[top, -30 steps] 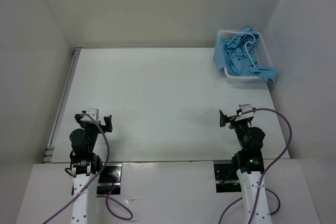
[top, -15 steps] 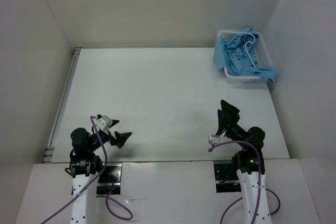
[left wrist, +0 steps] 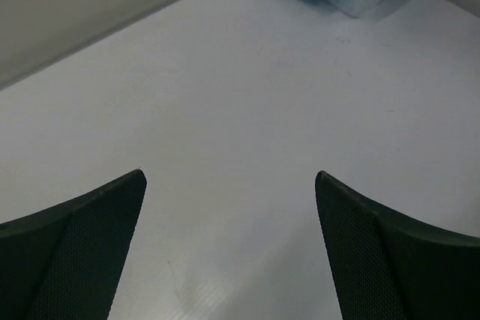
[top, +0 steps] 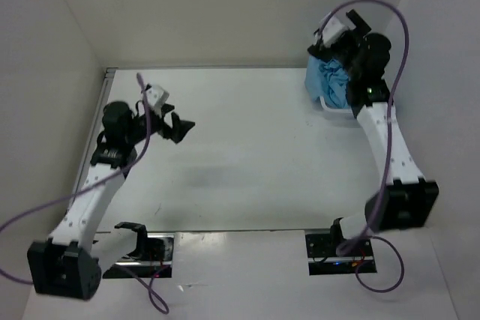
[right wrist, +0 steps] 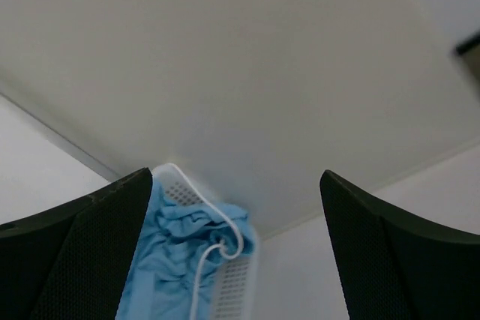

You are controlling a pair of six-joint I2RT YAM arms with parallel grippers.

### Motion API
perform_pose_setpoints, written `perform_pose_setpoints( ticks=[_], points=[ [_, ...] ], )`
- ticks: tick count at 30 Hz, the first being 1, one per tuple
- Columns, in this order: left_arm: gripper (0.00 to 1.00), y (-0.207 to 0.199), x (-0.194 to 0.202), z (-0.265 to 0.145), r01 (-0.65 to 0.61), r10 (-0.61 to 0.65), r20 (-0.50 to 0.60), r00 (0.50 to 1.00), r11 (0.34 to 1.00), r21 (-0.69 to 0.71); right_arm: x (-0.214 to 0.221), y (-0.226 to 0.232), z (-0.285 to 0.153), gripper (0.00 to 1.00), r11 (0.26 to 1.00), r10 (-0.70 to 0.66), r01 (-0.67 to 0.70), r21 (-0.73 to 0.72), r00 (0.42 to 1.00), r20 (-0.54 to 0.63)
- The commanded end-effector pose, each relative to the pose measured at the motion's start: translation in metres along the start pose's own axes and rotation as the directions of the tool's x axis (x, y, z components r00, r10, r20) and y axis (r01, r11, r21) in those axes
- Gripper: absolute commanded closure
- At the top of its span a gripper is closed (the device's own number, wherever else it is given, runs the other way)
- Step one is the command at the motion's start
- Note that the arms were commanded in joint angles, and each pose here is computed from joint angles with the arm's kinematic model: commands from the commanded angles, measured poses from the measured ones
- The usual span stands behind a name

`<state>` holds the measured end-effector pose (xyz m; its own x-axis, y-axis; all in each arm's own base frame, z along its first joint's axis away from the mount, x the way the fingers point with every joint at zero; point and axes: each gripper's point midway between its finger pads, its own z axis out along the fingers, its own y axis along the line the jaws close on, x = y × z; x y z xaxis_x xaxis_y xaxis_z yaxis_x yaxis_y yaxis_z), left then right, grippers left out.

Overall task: Fold and stack the shorts
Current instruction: Grab the shorts from the pile

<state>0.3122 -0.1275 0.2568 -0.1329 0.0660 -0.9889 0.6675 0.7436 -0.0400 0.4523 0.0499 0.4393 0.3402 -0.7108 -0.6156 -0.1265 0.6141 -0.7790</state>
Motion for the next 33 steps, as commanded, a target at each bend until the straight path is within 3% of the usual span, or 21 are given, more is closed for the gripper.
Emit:
perform_pose_setpoints(
  ticks=[1,3,6,10,16,19,21,22,23,26,30,33],
  points=[
    [0.00,0.062,0.029,0.037,0.092,-0.145,-0.232,0.962,0.971,-0.223,0.148,0.031,0.035,0.04,0.869,0.489,-0.468,0.158,0.766,-0.417],
    [0.00,0.063,0.048,0.046,0.141,-0.192,-0.286,0.939,0.972,-0.187,0.200,0.048,0.066,0.04,0.801,0.583,-0.558,0.216,0.647,-0.491],
    [0.00,0.048,0.062,0.055,0.204,-0.223,-0.324,0.920,0.975,-0.093,0.271,0.059,0.091,0.04,0.729,0.674,-0.588,0.351,0.527,-0.518],
    [0.00,0.052,0.075,0.067,0.234,-0.248,-0.357,0.901,0.969,-0.081,0.333,0.071,0.104,0.04,0.702,0.707,-0.544,0.459,0.462,-0.535],
    [0.00,0.062,0.095,0.082,0.258,-0.277,-0.410,0.869,0.961,-0.101,0.396,0.129,0.096,0.04,0.725,0.674,-0.501,0.472,0.377,-0.635],
    [0.00,0.061,0.098,0.088,0.259,-0.274,-0.416,0.867,0.961,-0.093,0.412,0.155,0.082,0.15,0.745,0.637,-0.499,0.443,0.333,-0.695],
    [0.00,0.061,0.098,0.088,0.259,-0.274,-0.416,0.867,0.961,-0.093,0.416,0.164,0.076,0.39,0.752,0.621,-0.499,0.431,0.317,-0.717],
    [0.00,0.062,0.097,0.089,0.255,-0.270,-0.409,0.872,0.963,-0.092,0.414,0.163,0.074,0.48,0.752,0.621,-0.499,0.431,0.316,-0.718],
    [0.00,0.063,0.097,0.089,0.251,-0.270,-0.410,0.871,0.963,-0.100,0.414,0.163,0.074,0.71,0.752,0.621,-0.499,0.431,0.316,-0.718],
    [0.00,0.064,0.090,0.089,0.239,-0.258,-0.392,0.883,0.966,-0.096,0.395,0.127,0.081,1.00,0.741,0.657,-0.467,0.482,0.356,-0.665],
    [0.00,0.060,0.078,0.083,0.215,-0.233,-0.356,0.905,0.972,-0.090,0.345,0.058,0.093,1.00,0.716,0.698,-0.455,0.529,0.454,-0.554],
    [0.00,0.060,0.070,0.073,0.184,-0.214,-0.329,0.920,0.976,-0.118,0.278,-0.010,0.100,1.00,0.672,0.732,-0.476,0.567,0.546,-0.409]
  ],
)
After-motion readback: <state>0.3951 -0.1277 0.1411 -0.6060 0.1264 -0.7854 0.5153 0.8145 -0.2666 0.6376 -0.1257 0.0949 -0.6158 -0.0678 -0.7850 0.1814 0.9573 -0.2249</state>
